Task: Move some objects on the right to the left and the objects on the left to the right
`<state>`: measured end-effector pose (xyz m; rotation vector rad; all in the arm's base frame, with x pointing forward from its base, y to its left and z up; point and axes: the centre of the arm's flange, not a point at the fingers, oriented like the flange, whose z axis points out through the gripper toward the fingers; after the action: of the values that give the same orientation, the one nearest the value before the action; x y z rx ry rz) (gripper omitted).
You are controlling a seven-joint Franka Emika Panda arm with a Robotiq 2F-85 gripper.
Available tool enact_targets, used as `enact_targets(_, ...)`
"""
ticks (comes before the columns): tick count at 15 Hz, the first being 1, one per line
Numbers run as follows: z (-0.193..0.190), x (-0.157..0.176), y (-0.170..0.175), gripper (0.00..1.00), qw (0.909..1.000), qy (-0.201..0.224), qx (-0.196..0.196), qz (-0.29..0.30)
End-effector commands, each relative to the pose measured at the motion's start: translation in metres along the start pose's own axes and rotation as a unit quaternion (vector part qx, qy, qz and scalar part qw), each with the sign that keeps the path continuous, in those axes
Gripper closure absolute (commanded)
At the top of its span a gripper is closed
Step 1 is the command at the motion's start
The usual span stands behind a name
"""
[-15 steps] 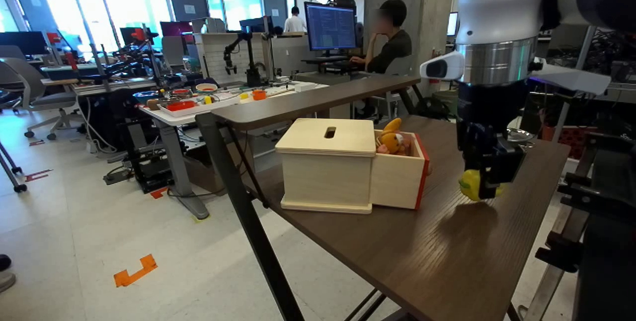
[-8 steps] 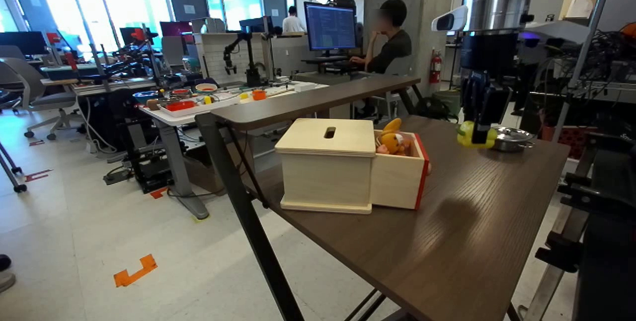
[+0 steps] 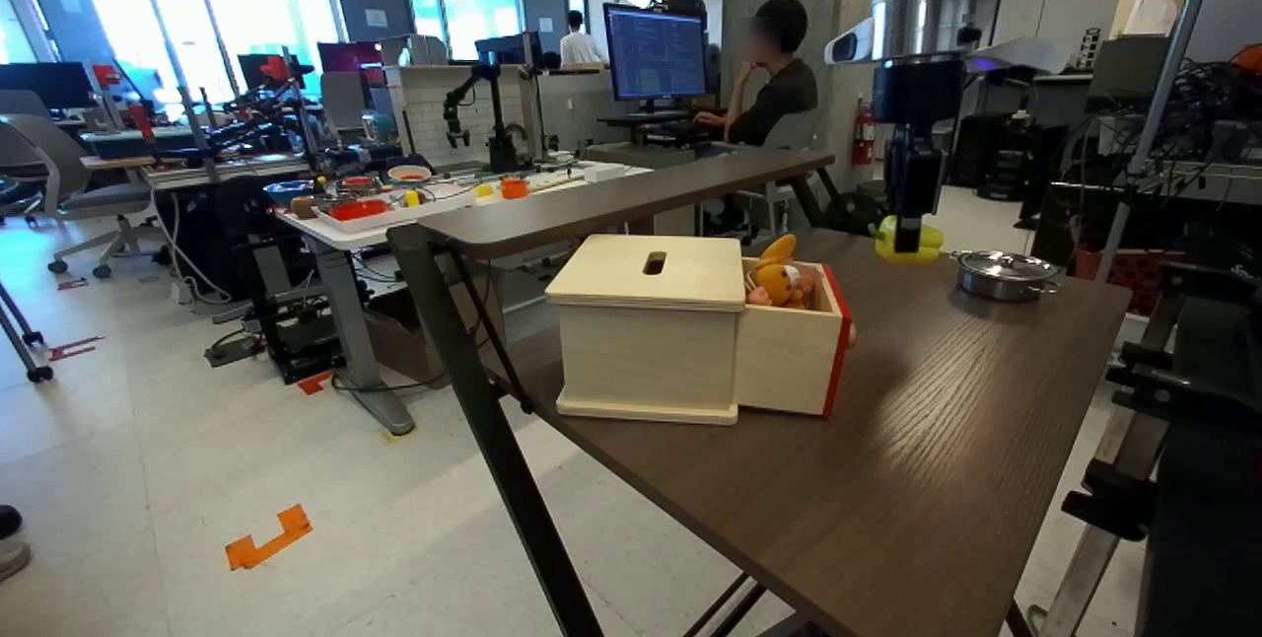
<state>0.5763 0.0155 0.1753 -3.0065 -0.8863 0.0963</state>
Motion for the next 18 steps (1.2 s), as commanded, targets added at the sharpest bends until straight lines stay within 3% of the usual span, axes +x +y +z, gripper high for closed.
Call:
enact_targets(1, 0.016, 0.037, 0.031, 0.72, 0.9995, -0.016, 0.017, 0.02)
enact_targets(14, 0.069, 0.074, 0.074, 0.72, 0.9915, -0.041, 0.01, 0.123)
enact_targets(15, 0.066, 0.075, 0.074, 0.22, 0.9909, -0.044, 0.012, 0.126)
enact_targets(16, 0.066, 0.075, 0.075, 0.21, 0.9905, -0.046, 0.013, 0.129)
enact_targets(18, 0.061, 0.069, 0.074, 0.08, 0.9901, -0.054, 0.016, 0.128)
